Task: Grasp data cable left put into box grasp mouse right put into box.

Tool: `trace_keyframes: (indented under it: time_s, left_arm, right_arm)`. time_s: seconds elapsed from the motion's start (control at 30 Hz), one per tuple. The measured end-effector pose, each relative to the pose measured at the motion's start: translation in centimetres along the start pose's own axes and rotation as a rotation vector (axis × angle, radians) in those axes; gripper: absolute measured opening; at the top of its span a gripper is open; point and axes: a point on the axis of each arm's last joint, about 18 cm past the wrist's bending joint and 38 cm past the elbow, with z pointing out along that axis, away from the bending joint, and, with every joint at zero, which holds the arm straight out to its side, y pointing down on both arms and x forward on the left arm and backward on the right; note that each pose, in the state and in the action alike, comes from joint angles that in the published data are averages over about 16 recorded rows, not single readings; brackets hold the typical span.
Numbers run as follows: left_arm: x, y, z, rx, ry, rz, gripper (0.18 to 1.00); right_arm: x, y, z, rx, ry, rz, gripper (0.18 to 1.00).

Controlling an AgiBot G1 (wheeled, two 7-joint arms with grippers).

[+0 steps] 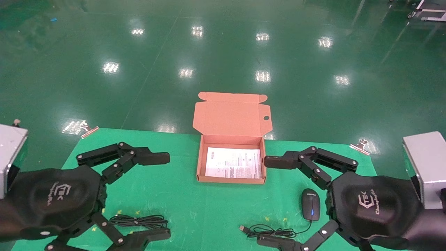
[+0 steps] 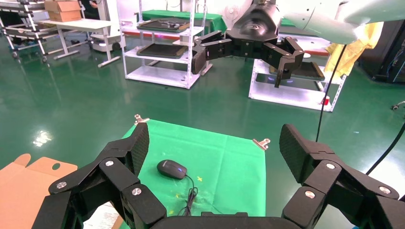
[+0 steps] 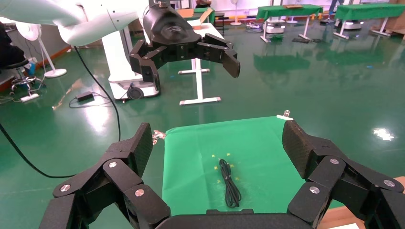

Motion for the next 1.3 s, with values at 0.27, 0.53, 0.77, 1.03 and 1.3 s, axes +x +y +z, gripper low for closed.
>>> trace_keyframes:
  time_s: [0.27, 0.53, 0.77, 1.03, 1.3]
  left_arm:
    - [0.0, 0.0, 0.0, 0.0, 0.0, 0.0, 1.001]
    - [0.0, 0.0, 0.0, 0.0, 0.0, 0.0, 1.001]
    - [-0.1, 0.0, 0.1, -0.01, 0.0, 0.01, 1.001]
    - [-0.6, 0.5, 0.7, -0.093, 0.015, 0.047, 1.001]
    - [-1.8, 1.5, 1.5, -0.265, 0.04, 0.091, 1.001]
  right_arm:
    - [0.0, 0.0, 0.0, 0.0, 0.0, 0.0, 1.0]
    - [0.0, 0.0, 0.0, 0.0, 0.0, 0.0, 1.0]
    - [0.0, 0.0, 0.0, -0.004, 0.0, -0.005, 1.0]
    - [0.4, 0.4, 0.5, -0.109, -0.02, -0.081, 1.0]
    - [1.8, 1.1, 2.0, -0.331, -0.071, -0.247, 1.0]
